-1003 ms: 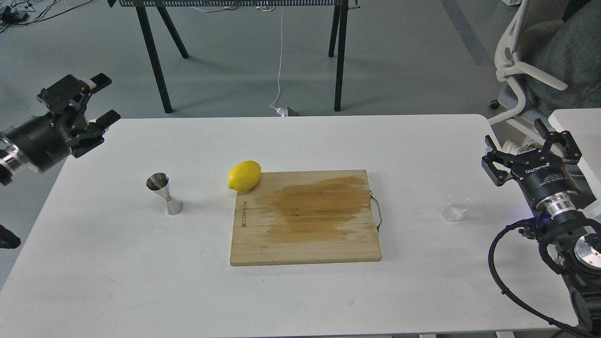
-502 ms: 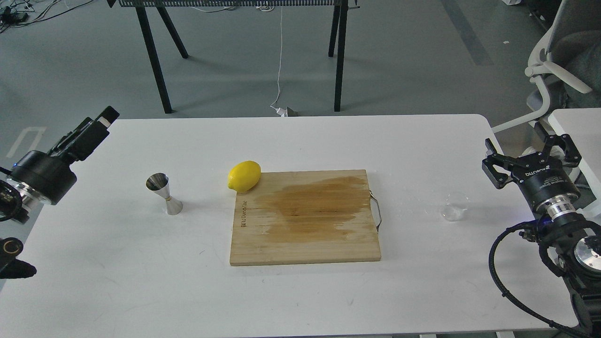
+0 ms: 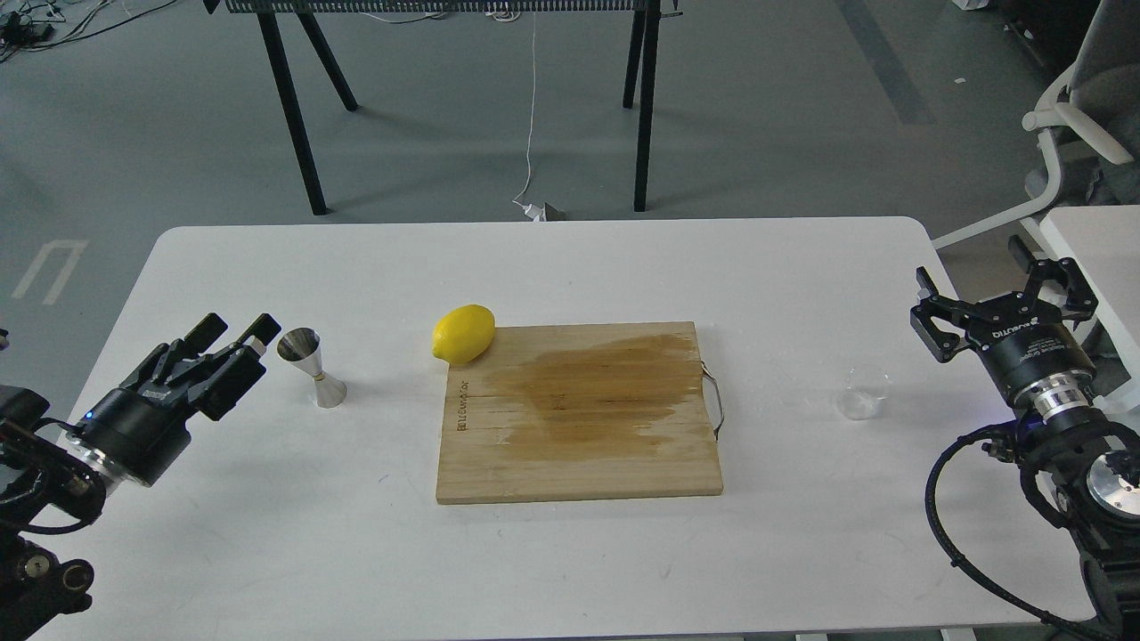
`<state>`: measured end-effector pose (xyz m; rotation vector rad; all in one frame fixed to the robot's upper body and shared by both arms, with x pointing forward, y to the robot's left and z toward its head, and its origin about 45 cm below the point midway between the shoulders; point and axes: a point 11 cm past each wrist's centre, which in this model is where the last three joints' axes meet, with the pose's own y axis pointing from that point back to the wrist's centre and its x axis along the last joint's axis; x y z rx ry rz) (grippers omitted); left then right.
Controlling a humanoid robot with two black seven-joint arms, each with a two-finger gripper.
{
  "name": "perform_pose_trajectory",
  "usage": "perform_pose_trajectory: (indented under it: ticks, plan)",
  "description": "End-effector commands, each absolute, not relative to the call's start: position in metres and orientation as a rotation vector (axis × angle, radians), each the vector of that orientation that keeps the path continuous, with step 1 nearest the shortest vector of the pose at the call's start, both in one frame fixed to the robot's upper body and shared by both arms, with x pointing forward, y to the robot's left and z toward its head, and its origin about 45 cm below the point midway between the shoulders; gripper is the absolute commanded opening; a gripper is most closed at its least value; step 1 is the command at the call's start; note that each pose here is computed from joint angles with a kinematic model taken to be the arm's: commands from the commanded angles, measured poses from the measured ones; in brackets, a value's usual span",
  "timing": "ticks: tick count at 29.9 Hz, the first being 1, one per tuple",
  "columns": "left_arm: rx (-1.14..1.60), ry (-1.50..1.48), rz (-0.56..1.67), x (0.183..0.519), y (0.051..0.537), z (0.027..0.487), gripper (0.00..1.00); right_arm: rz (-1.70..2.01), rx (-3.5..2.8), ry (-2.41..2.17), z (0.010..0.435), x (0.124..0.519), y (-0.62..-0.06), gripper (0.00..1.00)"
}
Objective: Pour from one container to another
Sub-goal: 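Close the left gripper around the steel jigger beside the board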
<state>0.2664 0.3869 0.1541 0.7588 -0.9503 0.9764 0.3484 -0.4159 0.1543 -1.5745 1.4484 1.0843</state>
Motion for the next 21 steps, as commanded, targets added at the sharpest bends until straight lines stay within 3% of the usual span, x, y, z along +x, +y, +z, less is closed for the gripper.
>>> perform_pose_trajectory:
  ticks: [1, 7, 21]
  plan:
    - [0.814, -0.954, 0.936, 0.260, 0.388, 0.133, 0.99, 1.084, -1.569, 1.451, 0.153, 0.347, -0.417, 0.99]
    - [0.900, -0.924, 0.921, 0.255, 0.398, 0.103, 0.99, 1.083, -1.570, 1.450, 0.154, 0.347, -0.417, 0.99]
    - [0.871, -0.894, 0.933, 0.272, 0.374, 0.085, 0.99, 1.084, -1.567, 1.451, 0.153, 0.345, -0.417, 0.99]
